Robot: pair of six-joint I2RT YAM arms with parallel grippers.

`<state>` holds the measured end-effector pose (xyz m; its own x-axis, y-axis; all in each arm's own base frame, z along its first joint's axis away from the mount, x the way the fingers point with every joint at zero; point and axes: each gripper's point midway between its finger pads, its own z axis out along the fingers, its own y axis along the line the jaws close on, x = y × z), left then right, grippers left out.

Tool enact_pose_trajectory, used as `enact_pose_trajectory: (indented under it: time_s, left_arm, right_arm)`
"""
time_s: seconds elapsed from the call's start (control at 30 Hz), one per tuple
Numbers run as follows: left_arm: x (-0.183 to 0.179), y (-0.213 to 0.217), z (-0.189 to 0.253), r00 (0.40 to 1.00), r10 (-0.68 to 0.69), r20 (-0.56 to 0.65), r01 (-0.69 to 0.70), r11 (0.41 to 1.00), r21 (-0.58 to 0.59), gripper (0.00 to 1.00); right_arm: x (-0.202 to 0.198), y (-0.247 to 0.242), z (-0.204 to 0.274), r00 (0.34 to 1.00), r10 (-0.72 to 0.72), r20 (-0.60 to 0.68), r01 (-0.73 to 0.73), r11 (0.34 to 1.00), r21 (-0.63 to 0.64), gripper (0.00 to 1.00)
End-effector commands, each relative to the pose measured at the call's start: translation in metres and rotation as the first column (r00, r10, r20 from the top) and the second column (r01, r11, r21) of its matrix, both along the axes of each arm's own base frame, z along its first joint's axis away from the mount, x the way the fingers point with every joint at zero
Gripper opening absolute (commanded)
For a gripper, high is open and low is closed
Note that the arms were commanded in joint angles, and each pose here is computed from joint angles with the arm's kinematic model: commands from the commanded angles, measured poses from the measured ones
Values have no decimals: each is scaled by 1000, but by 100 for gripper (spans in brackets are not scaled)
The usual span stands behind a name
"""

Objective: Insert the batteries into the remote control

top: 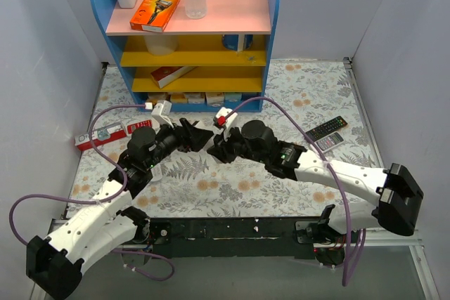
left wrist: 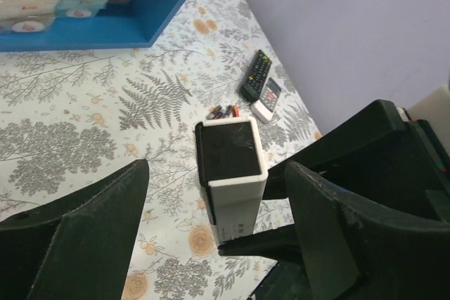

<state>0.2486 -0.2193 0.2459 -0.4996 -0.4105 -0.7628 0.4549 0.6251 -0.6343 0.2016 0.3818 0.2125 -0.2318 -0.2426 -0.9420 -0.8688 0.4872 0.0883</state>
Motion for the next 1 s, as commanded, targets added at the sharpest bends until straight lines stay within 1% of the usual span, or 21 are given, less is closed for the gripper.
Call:
enact_pose_trajectory:
  time_s: [0.0,0.03,0.13,0.17,0.2,0.23,0.27,0.3,0.37,0.4,0.43,0.5,0.53,0.6,0.63,0.67,0.73,0.77,0.9,0.97]
  left_arm:
    - [-21,-2,33,981,-103,167,102,995,12,82]
    - [-24,-2,35,976,-118,185,117,993,14,84]
    - [-38,-6,43,948,-199,247,194,980,42,84]
    - [-41,-7,48,934,-222,278,214,975,61,84]
    - [-51,-12,50,913,-285,293,275,958,74,84]
    - [-56,-14,53,897,-315,311,304,949,85,84]
    - [-60,-16,55,880,-342,329,328,939,98,84]
    - [-69,-20,57,843,-402,358,382,915,128,84]
    - [-78,-24,59,806,-459,374,434,888,154,84]
    - [-81,-25,64,778,-483,401,451,874,179,84]
    - [-88,-27,65,748,-524,409,491,850,191,84]
    - [-91,-30,68,718,-556,419,518,829,212,82]
    - [-95,-32,67,690,-588,422,546,806,231,81]
    - [-98,-35,67,667,-618,416,574,782,243,79]
    - [-100,-35,70,650,-629,426,583,773,251,75]
    - [-106,-36,70,622,-655,429,611,749,257,72]
    - [-111,-37,69,598,-677,428,633,727,265,67]
    - [-115,-37,66,579,-698,422,652,707,273,65]
    - [-124,-35,61,543,-730,415,680,672,293,64]
    - [-128,-34,55,536,-746,395,693,656,298,64]
  right_arm:
    - [-19,-6,47,995,93,26,-96,983,157,1]
    - [-26,-10,55,991,128,34,-132,975,180,1]
    - [-35,-19,71,983,172,58,-181,958,224,1]
    - [-43,-20,71,975,213,56,-220,948,231,1]
    - [-46,-22,74,971,230,62,-239,941,240,1]
    - [-48,-26,79,968,241,75,-252,934,255,1]
    - [-55,-27,80,956,283,77,-293,920,261,1]
    - [-58,-29,83,951,297,89,-310,913,266,1]
    - [-66,-30,84,935,340,102,-355,895,268,1]
    - [-70,-31,85,927,356,115,-374,888,268,1]
    - [-74,-31,86,917,379,122,-398,876,271,1]
    - [-78,-32,87,907,399,134,-420,866,271,1]
    - [-81,-32,87,899,415,140,-438,857,270,1]
    - [-83,-32,87,894,425,144,-449,853,267,1]
    - [-83,-32,87,891,429,148,-454,851,264,1]
    - [-84,-32,86,890,431,147,-455,851,262,1]
    - [-83,-32,84,891,430,144,-454,853,259,1]
    - [-83,-32,84,891,430,147,-455,853,257,1]
    - [-83,-33,82,889,434,147,-458,852,253,1]
    - [-83,-33,83,886,438,152,-463,850,252,1]
